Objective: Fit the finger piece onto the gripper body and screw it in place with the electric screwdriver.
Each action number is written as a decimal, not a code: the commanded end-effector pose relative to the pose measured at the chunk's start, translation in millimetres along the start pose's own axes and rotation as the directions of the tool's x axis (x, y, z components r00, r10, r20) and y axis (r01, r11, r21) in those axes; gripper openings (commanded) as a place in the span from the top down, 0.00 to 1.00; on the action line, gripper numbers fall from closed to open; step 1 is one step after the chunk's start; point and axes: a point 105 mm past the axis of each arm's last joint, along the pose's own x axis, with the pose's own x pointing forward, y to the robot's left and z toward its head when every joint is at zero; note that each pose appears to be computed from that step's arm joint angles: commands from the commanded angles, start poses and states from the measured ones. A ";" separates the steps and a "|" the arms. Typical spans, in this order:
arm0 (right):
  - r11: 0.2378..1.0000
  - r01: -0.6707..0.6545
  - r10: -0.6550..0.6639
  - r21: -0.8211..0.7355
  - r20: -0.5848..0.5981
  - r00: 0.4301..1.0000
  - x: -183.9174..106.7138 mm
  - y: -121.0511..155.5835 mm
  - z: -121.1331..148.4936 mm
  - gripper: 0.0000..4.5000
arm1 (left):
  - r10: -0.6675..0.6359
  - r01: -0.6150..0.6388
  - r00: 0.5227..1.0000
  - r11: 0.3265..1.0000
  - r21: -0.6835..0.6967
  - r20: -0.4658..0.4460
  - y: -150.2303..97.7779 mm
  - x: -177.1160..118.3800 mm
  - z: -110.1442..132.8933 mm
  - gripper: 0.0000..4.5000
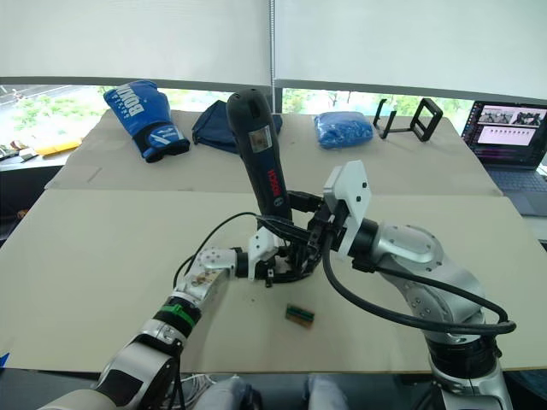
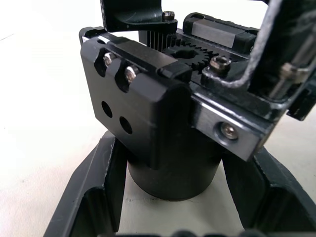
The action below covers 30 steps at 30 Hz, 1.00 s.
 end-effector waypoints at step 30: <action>0.988 0.103 -0.079 0.119 -0.192 0.978 -8.0 -19.9 -66.9 0.58 | 0.012 -0.013 0.999 0.999 0.039 0.037 9.1 4.6 15.4 0.49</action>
